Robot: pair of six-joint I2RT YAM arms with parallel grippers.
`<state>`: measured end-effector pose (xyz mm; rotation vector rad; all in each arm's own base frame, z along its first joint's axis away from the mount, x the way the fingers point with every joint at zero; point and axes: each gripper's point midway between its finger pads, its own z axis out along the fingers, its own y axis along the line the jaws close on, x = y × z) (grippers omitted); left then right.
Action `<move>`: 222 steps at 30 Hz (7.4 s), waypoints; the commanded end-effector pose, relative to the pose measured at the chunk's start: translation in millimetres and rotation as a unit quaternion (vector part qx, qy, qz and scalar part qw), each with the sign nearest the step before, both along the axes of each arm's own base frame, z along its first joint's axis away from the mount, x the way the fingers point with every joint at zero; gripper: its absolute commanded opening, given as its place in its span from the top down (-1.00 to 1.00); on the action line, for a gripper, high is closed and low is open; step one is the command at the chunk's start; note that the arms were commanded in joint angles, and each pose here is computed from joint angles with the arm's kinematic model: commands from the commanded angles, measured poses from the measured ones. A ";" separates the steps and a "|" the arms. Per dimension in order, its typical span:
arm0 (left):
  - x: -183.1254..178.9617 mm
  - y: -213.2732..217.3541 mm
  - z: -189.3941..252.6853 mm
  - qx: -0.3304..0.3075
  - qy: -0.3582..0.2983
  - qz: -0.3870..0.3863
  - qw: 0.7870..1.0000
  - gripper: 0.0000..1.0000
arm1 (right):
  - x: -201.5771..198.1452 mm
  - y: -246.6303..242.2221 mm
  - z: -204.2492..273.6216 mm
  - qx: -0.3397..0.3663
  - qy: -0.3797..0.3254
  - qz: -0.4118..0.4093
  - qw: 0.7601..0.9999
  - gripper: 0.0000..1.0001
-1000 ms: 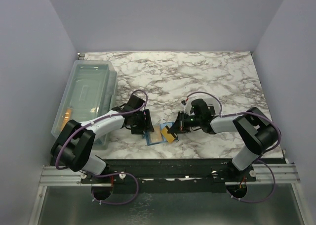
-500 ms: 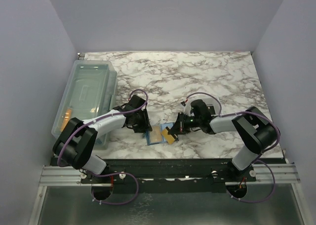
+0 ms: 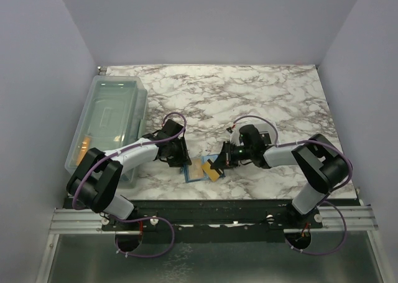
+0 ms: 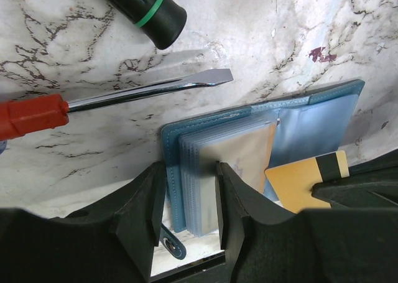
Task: Put the credit cards into the card holder
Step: Insert the credit card into the card holder, then pick up the credit card from the storage box.
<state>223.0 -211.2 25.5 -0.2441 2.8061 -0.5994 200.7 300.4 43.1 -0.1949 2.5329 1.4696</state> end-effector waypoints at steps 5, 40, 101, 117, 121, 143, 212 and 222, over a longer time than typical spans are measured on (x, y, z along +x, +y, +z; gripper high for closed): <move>-18.3 19.2 -26.7 0.051 0.032 0.002 0.998 0.18 | 4.6 8.3 -3.1 0.009 -0.009 0.014 1.000 0.99; -42.8 8.9 -29.3 0.002 0.074 0.017 0.997 0.23 | 34.3 22.4 -24.1 0.026 -0.062 -0.059 0.996 0.99; -62.9 8.3 -29.3 -0.066 0.086 0.085 0.991 0.07 | 31.7 4.0 -24.7 0.067 -0.133 -0.228 0.962 0.99; -57.4 3.7 -28.4 -0.076 0.084 0.093 0.989 0.17 | 14.9 32.8 -24.6 0.085 -0.158 -0.174 0.968 0.99; -53.7 2.8 -25.3 -0.081 0.074 0.096 0.989 0.17 | 13.2 33.2 -27.3 0.070 -0.160 -0.177 0.969 0.99; -56.1 9.3 -17.7 -0.082 0.059 0.065 0.993 -0.14 | 26.4 -7.6 -40.5 -0.188 -0.171 -0.157 0.954 -0.35; -13.3 -6.7 50.6 -0.070 -0.063 -0.074 0.993 -0.48 | 134.6 -150.5 84.7 -0.314 -0.153 -0.253 0.902 -0.68; 18.0 -80.8 90.7 -0.188 -0.078 -0.159 0.966 -0.49 | 136.9 -201.6 26.9 -0.321 -0.054 -0.257 0.910 -0.84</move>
